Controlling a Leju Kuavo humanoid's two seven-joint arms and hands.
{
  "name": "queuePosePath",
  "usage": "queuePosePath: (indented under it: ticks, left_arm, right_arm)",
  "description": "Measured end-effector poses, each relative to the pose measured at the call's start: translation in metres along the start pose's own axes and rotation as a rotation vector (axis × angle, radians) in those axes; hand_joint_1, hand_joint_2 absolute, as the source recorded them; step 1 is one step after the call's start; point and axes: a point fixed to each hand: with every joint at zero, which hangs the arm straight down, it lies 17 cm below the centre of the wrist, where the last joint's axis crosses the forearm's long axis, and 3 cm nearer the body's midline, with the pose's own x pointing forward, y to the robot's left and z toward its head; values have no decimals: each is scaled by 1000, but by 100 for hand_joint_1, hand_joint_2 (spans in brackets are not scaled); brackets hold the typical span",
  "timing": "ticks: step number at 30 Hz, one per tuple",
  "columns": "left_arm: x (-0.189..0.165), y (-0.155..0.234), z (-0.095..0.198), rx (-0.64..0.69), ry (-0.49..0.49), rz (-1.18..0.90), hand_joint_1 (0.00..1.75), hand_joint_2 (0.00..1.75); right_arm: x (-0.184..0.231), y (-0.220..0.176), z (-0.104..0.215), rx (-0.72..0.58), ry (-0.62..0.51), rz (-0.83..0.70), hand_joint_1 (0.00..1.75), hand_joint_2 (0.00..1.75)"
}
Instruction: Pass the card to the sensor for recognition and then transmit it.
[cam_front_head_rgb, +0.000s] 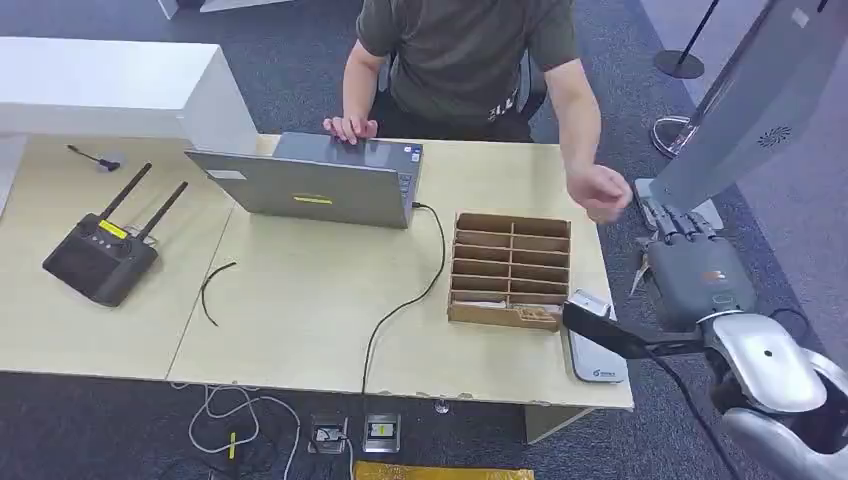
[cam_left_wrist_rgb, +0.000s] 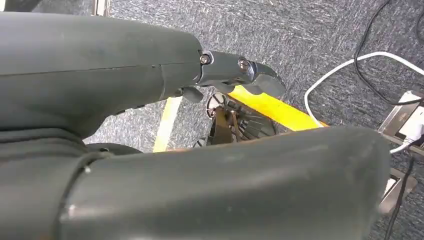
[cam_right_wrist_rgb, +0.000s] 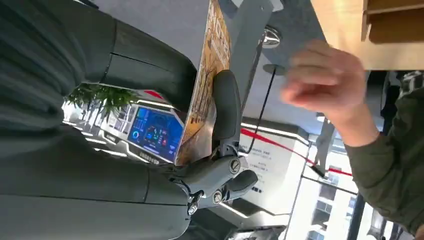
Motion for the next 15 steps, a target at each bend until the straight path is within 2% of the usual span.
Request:
queuePosePath:
  ticks: [15]
  left_arm:
    - [-1,1,0,6,0,-11,0,0]
  right_arm:
    - [-2,58,14,103,24,-90,175,175]
